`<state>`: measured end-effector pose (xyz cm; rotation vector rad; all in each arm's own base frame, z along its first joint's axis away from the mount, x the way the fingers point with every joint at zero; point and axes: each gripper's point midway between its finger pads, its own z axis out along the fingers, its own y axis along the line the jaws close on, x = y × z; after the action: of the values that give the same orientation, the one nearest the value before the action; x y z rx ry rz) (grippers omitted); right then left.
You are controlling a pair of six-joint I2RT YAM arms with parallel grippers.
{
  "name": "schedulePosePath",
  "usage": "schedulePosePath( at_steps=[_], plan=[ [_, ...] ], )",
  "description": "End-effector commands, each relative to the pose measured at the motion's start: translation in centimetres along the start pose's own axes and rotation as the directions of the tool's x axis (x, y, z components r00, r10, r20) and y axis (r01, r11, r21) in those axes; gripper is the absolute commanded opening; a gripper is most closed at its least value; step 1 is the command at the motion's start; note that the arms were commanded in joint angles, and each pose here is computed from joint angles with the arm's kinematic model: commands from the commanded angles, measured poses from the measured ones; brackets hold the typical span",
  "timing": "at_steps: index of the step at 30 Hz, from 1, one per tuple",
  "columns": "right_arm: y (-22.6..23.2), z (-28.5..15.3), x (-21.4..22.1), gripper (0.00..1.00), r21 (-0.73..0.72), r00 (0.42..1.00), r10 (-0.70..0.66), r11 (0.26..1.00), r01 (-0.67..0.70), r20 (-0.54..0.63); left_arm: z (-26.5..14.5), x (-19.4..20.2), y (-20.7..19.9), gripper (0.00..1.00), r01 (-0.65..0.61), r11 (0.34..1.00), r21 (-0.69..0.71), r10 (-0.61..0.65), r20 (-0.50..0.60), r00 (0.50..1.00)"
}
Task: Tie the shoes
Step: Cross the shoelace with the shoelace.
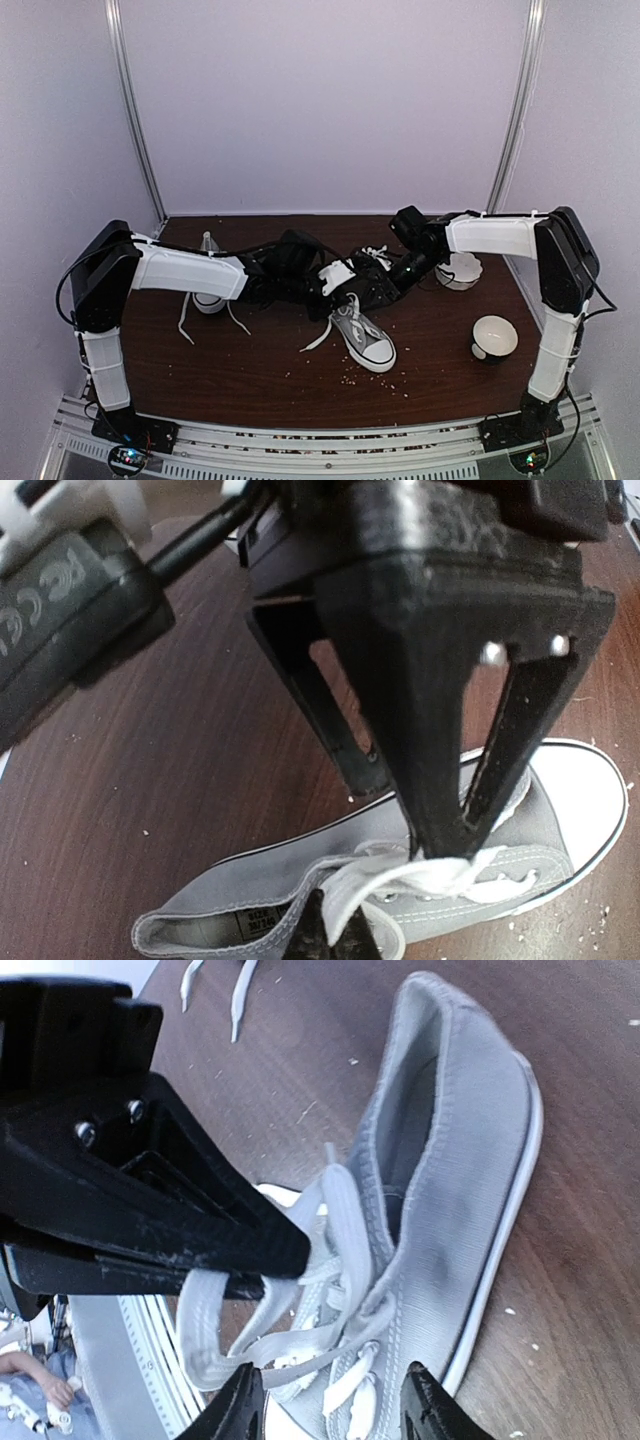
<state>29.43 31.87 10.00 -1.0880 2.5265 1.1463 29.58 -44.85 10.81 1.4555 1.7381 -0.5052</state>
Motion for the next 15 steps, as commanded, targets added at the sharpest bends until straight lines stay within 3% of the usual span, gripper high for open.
schedulePosePath(
  at_steps=[1, 8, 15],
  plan=[
    [-0.7, -1.7, -1.4, 0.48, 0.088, 0.996, 0.019, 0.996, -0.027, 0.083, -0.1, -1.2, 1.2, 0.00, 0.010, 0.999, -0.036, -0.009, 0.047, 0.999],
    [-1.8, -1.2, -1.5, 0.47, 0.108, 0.994, 0.055, 0.992, -0.066, 0.099, -0.4, -1.7, 1.2, 0.00, 0.021, 0.999, -0.031, -0.019, 0.062, 0.998],
    [-3.0, -5.0, -2.3, 0.41, 0.246, 0.933, 0.095, 0.951, -0.188, 0.346, -0.6, -1.9, 1.8, 0.00, 0.072, 0.997, -0.043, -0.068, 0.080, 0.994]
  ],
)
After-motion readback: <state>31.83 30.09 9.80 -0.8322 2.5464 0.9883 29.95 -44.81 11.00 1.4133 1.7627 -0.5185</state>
